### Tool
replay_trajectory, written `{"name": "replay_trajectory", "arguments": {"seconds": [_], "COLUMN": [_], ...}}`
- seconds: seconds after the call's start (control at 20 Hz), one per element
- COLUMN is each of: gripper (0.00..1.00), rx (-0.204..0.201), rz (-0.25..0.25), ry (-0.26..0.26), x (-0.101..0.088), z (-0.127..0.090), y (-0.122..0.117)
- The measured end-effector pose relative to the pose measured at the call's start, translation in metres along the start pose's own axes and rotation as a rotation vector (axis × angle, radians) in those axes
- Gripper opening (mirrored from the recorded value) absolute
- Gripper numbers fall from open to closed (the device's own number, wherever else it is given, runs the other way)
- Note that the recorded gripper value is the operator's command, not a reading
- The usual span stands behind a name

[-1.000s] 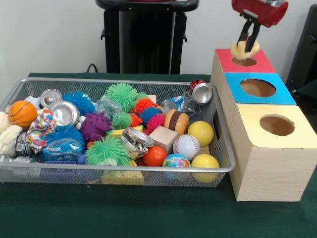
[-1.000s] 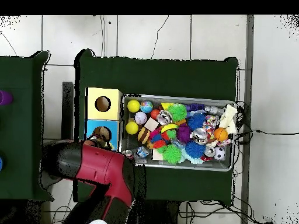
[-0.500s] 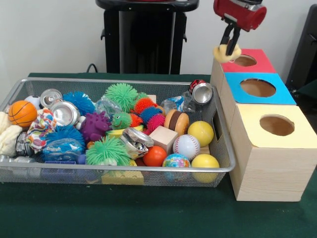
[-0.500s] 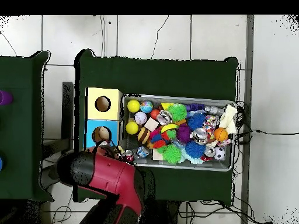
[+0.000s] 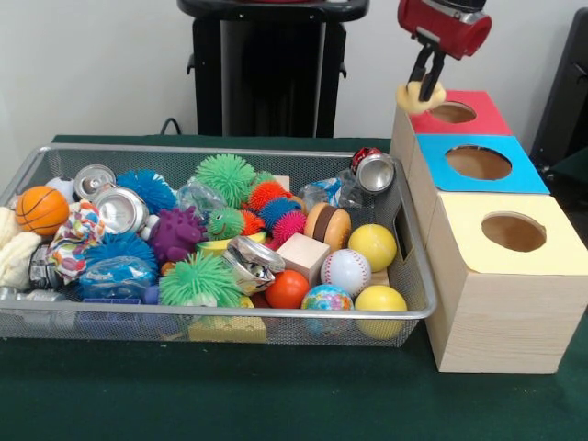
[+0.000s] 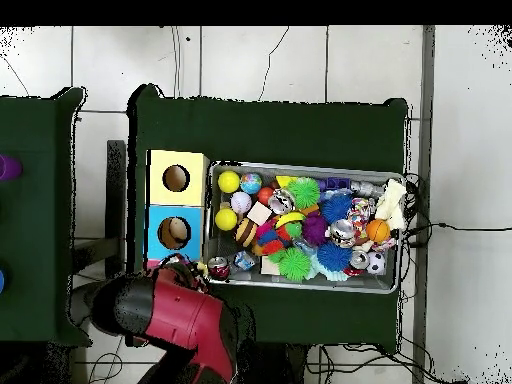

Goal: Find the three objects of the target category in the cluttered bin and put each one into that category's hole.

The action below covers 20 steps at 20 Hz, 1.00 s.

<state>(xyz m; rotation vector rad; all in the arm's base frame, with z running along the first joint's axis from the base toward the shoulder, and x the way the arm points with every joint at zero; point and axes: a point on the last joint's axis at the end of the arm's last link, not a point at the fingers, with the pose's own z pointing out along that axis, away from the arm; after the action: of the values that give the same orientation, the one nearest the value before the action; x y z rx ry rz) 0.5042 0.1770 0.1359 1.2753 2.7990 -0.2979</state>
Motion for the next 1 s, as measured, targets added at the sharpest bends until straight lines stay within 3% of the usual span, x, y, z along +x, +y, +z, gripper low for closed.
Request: {"name": "replay_trajectory", "arguments": {"seconds": [0.2,0.45,1.0], "gripper": [0.0,0.0,0.0], "rx": [0.003,-0.002,-0.045], "rz": [-0.022,-0.025,0.014], "ry": [0.012,0.019,-0.027], "x": [0.028,0.044,0.052], "z": [-0.001,0.0,0.018], "y": [0.002,0.003,0.0]}}
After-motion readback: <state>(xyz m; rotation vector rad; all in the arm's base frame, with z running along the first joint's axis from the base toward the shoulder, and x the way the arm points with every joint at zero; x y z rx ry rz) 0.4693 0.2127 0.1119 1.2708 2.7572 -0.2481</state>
